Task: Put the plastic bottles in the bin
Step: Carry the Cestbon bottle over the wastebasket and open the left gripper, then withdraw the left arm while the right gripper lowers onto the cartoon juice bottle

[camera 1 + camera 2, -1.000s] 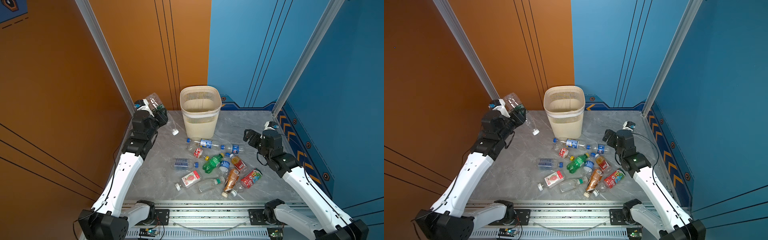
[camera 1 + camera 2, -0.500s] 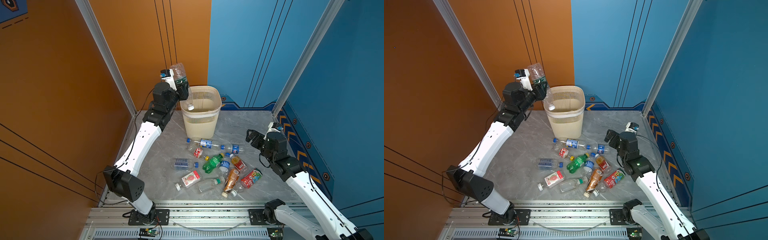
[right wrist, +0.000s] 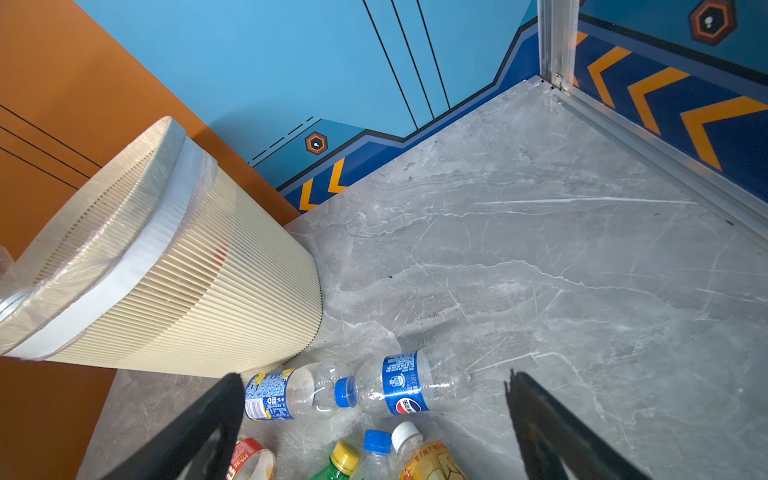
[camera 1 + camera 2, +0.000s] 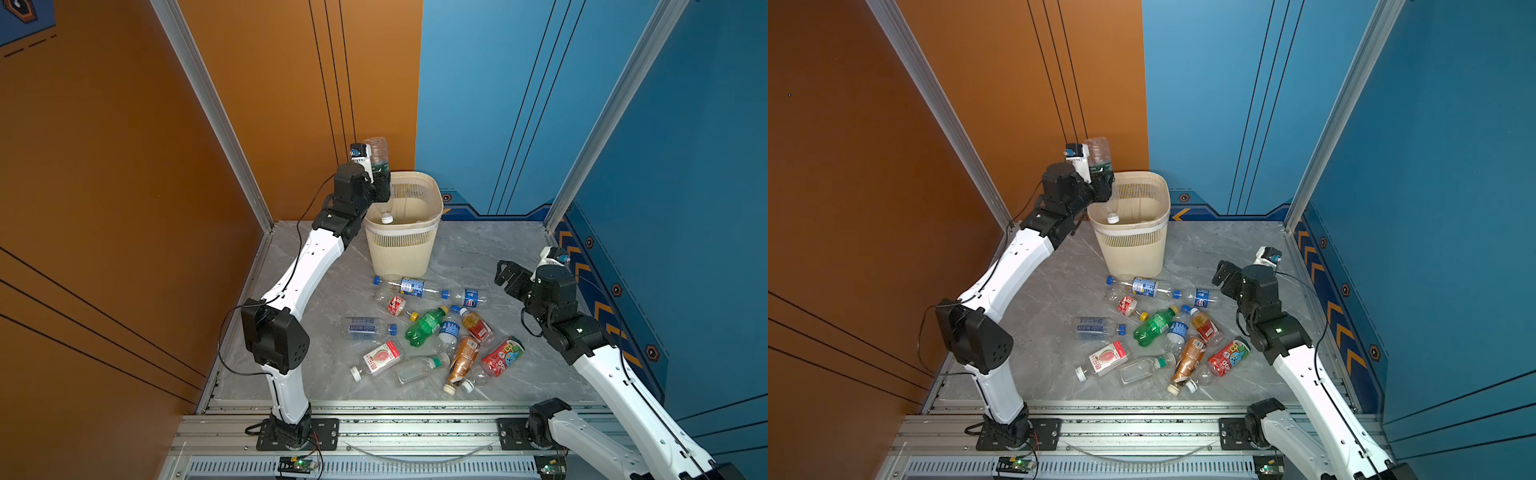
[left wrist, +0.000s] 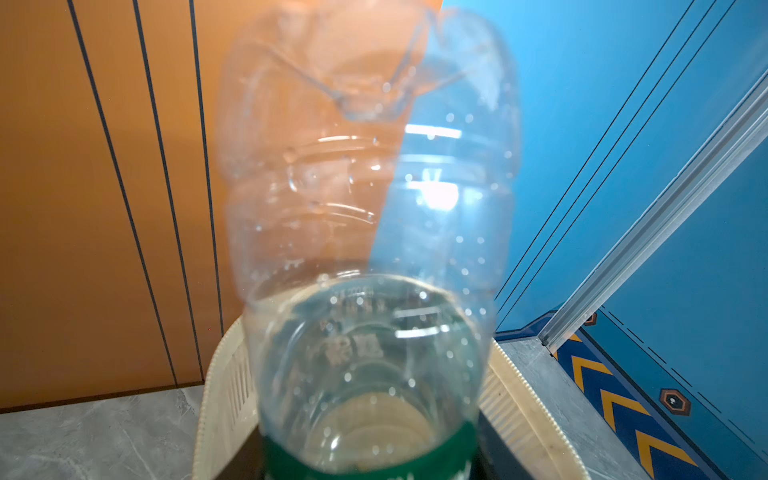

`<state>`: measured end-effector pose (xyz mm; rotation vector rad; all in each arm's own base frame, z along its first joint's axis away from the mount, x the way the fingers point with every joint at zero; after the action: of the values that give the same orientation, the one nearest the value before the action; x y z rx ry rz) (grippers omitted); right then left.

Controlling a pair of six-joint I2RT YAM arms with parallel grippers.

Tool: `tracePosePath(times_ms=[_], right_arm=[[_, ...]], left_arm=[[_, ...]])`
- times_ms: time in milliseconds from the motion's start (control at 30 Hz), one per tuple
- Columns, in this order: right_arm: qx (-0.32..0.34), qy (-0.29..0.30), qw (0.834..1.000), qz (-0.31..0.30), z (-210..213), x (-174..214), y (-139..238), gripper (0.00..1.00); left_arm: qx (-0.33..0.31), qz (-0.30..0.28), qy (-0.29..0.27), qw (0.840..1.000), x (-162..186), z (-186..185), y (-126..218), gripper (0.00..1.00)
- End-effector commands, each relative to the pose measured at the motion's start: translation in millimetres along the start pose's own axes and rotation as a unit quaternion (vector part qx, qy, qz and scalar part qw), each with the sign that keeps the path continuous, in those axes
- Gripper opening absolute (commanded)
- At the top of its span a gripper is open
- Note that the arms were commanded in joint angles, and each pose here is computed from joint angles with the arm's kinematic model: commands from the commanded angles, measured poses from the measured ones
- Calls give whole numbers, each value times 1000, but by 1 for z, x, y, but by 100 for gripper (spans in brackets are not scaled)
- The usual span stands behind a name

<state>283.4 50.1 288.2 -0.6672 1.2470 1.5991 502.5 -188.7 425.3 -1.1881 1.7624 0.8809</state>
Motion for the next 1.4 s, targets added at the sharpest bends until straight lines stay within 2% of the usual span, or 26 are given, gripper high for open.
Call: tracePosePath(times_ms=[0,33,133,333,533,633,800,867,933,1067,1133,1267,1367], right_arm=[[10,-3,1000,12,-6,6,-1,99],[10,-4,1000,11,-6,6,-2,99],[10,-6,1000,14,-6,7,-2,100],[17,-8,999,30,-9,12,-1,99],[27,-12,998,59,-15,25,3,99],[35,-17,996,82,-21,37,5,99],[46,-35,990,125,-31,63,10,100],[51,-41,987,145,-34,73,11,100],[62,-48,982,172,-38,85,15,100],[92,-64,964,242,-51,116,29,99],[104,-73,955,268,-56,131,38,97],[110,-95,943,299,-62,158,57,87],[117,-101,938,310,-65,171,66,82]], left_arm=[[-6,-6,-10,1000,-3,0,3,54],[-6,-4,-9,1000,-2,1,4,59],[-10,1,-5,1000,0,2,11,97],[-23,-15,5,1000,-3,9,41,98],[-43,-19,24,999,4,25,90,98],[-67,0,60,996,31,46,117,98],[-138,94,122,978,133,102,167,98],[-161,113,136,971,155,120,187,98],[-176,113,148,967,160,131,202,98],[-184,93,166,964,155,143,215,98],[-202,108,173,958,164,151,220,98],[-204,116,191,953,175,159,220,98],[-197,105,195,955,172,160,217,98]])
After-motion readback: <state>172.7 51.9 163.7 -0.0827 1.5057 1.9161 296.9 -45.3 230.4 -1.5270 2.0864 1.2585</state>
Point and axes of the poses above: each gripper's point midway between its finger pads, its own y axis back along the fingers, its own z axis along the line the jaws close on, x = y × z, the point moved 4 cm from there along y, back along the fingers, and after that the axes turned 10 degrees about y, right-handed, at the moved point
